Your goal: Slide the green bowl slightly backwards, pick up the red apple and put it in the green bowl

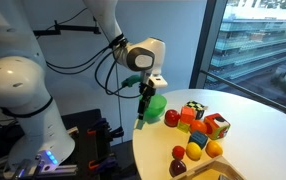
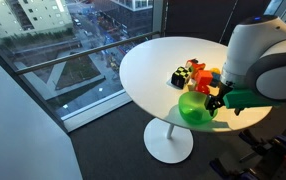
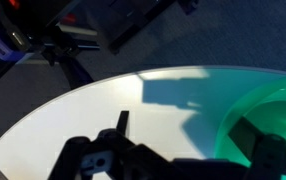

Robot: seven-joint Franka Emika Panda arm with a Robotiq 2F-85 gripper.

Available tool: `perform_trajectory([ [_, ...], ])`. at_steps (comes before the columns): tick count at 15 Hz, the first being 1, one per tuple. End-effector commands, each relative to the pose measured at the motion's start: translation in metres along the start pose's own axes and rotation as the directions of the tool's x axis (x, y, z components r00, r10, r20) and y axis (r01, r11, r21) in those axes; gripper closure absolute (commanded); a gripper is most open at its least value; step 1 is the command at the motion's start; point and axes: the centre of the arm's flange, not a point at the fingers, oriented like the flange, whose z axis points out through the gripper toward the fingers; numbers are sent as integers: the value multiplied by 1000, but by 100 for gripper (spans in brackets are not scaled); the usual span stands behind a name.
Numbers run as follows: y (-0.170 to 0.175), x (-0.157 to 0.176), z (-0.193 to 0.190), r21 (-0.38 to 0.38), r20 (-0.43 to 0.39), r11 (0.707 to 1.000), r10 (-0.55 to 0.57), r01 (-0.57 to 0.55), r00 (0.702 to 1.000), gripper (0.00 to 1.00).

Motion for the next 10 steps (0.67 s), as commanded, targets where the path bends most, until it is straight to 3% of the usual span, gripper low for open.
perform_trajectory([
  [1,18,-7,-11,1,12,1000,-9,9,1000,0],
  [10,18,4,-39,80,-29,997,-6,8,1000,0],
])
